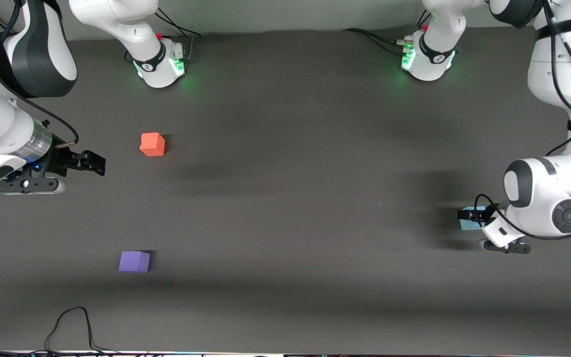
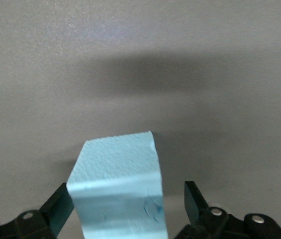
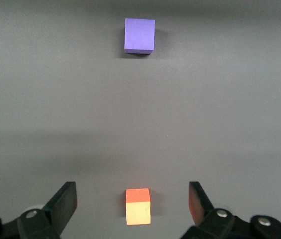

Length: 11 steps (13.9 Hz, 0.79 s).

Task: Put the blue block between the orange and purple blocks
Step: 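Lower the left gripper onto the light blue block and close it, then lift the blue block with the left gripper and carry it toward the table middle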

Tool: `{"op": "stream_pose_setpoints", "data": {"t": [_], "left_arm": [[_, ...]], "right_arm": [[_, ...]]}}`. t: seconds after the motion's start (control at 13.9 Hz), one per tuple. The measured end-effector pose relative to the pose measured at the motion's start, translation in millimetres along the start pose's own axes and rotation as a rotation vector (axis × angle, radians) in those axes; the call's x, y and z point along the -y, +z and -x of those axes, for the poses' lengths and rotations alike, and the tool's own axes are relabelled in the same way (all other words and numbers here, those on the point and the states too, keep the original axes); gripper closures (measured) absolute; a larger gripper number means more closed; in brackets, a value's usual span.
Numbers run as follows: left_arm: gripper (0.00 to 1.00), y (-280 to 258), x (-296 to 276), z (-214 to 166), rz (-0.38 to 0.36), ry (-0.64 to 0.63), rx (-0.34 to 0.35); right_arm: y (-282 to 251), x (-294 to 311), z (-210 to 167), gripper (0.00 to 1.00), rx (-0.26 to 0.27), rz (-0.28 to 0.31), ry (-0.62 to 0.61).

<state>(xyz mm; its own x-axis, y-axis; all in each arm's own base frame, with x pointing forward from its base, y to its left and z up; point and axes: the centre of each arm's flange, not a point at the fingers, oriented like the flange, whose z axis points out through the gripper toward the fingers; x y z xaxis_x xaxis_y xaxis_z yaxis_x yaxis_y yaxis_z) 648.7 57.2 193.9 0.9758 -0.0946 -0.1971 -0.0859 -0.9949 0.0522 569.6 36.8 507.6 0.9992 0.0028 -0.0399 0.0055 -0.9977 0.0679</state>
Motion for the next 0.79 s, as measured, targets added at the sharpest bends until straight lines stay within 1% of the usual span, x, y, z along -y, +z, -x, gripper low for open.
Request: {"op": "stream_pose_setpoints", "data": {"t": [0.07,0.14,0.22,0.36,0.43,0.51,0.58,0.65,0.72,0.79], "left_arm": [[0.01,6.2,4.0,-0.7,0.001,-0.006,-0.003],[0.04,9.8,6.5,-0.5,0.002,-0.009,-0.001],[0.04,11.3,8.0,-0.2,0.003,-0.011,0.001],[0.25,10.7,7.9,-0.5,0.003,-0.011,0.001],[0.39,9.0,7.8,-0.5,0.004,-0.011,0.003],[0.44,3.4,7.3,1.4,0.008,-0.012,0.020],[0.44,-10.3,6.2,6.4,0.017,-0.013,0.056],[0.44,-37.1,5.1,14.1,0.024,-0.013,0.090],[0.44,-76.2,5.5,26.1,0.029,-0.017,0.111],[0.44,-124.0,9.2,44.2,0.034,-0.028,0.116]], "right_arm": [[0.3,0.0,-0.1,0.00,0.001,0.000,0.000],[1.0,0.1,-0.1,0.00,0.002,0.000,0.000],[2.7,0.2,0.1,0.00,0.004,0.000,0.000],[8.4,0.5,0.2,0.00,0.003,0.000,-0.001],[10.7,0.2,0.2,0.00,0.002,0.000,-0.001],[11.7,-0.5,0.3,0.00,0.003,0.000,0.001],[11.9,-1.1,0.2,0.00,0.002,0.000,0.002],[12.0,-1.3,0.2,0.00,0.002,0.000,0.002],[12.2,-1.4,0.1,0.00,0.001,0.000,0.002],[12.3,-1.5,0.1,0.00,0.000,0.000,0.002]]}}
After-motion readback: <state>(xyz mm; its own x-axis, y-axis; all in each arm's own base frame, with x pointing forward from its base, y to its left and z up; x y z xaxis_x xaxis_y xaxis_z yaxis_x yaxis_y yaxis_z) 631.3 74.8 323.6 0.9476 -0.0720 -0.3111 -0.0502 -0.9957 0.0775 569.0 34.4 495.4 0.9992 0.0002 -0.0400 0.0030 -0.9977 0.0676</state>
